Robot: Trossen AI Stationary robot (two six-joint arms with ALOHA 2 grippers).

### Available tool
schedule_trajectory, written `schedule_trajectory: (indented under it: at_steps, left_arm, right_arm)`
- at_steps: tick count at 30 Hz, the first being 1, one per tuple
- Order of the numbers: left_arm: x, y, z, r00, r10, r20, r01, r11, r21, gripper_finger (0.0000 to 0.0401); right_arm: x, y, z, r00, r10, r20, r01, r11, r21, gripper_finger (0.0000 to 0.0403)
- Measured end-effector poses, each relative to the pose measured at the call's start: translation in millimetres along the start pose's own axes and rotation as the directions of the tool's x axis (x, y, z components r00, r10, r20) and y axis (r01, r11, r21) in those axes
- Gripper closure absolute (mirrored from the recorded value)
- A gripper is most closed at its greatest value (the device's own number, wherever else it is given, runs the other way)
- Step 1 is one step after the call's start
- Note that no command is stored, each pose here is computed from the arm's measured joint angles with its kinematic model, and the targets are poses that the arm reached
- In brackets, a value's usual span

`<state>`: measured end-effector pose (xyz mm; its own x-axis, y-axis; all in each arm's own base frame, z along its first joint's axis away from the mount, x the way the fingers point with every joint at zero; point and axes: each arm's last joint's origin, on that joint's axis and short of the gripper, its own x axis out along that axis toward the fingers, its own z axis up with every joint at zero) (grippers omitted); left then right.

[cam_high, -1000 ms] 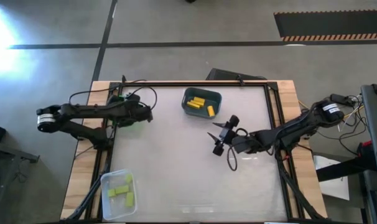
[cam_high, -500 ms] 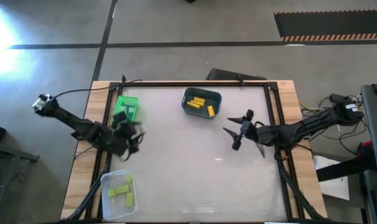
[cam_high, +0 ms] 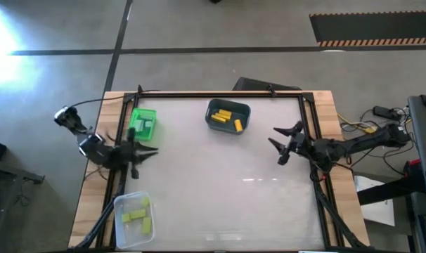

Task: Sort & place blocks by color
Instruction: Return to Home position

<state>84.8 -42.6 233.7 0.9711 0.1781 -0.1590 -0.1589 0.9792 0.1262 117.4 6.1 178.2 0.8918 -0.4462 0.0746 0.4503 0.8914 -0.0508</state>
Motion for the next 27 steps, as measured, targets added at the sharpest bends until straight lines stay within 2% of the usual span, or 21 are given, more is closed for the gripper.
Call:
schedule_trajectory:
  at_steps: [4, 10, 12, 15, 18, 22, 27]
  left_arm:
    - [-8.5, 10.4, -1.8, 0.994, 0.005, 0.109, 0.001, 0.998, -0.056, 0.0396]
    - [-15.6, 19.0, -7.8, 0.976, 0.018, 0.218, -0.005, 0.998, -0.059, 0.0395]
    - [-11.9, 15.3, -15.4, 0.979, 0.021, 0.202, -0.017, 1.000, -0.022, 0.0395]
    - [-9.3, 12.7, -16.8, 0.975, 0.035, 0.219, -0.029, 0.999, -0.029, 0.0395]
    - [-5.1, 8.1, -24.9, 0.982, 0.027, 0.187, -0.028, 1.000, -0.002, 0.0395]
    - [-2.5, 5.3, -28.5, 0.980, 0.028, 0.198, -0.025, 1.000, -0.017, 0.0395]
    - [6.9, -4.4, -52.0, 0.974, 0.027, 0.227, -0.023, 1.000, -0.021, 0.0395]
  right_arm:
    - [-6.6, -6.4, 0.0, 0.999, -0.040, -0.006, 0.040, 0.999, -0.017, 0.0179]
    - [-13.4, -12.1, 1.7, 0.999, -0.049, 0.012, 0.049, 0.998, -0.044, 0.0179]
    - [-15.5, -13.4, 0.5, 0.999, -0.039, 0.009, 0.039, 0.998, -0.047, 0.0179]
    - [-18.4, -15.0, -1.6, 1.000, -0.021, -0.001, 0.021, 0.999, -0.050, 0.0180]
    - [-20.5, -14.5, -1.2, 0.999, 0.052, 0.016, -0.051, 0.997, -0.052, 0.0187]
    - [-20.6, -11.8, 0.4, 0.989, 0.142, 0.039, -0.138, 0.985, -0.103, 0.0202]
    - [-20.5, -11.8, -0.2, 0.990, 0.141, 0.033, -0.136, 0.983, -0.126, 0.0223]
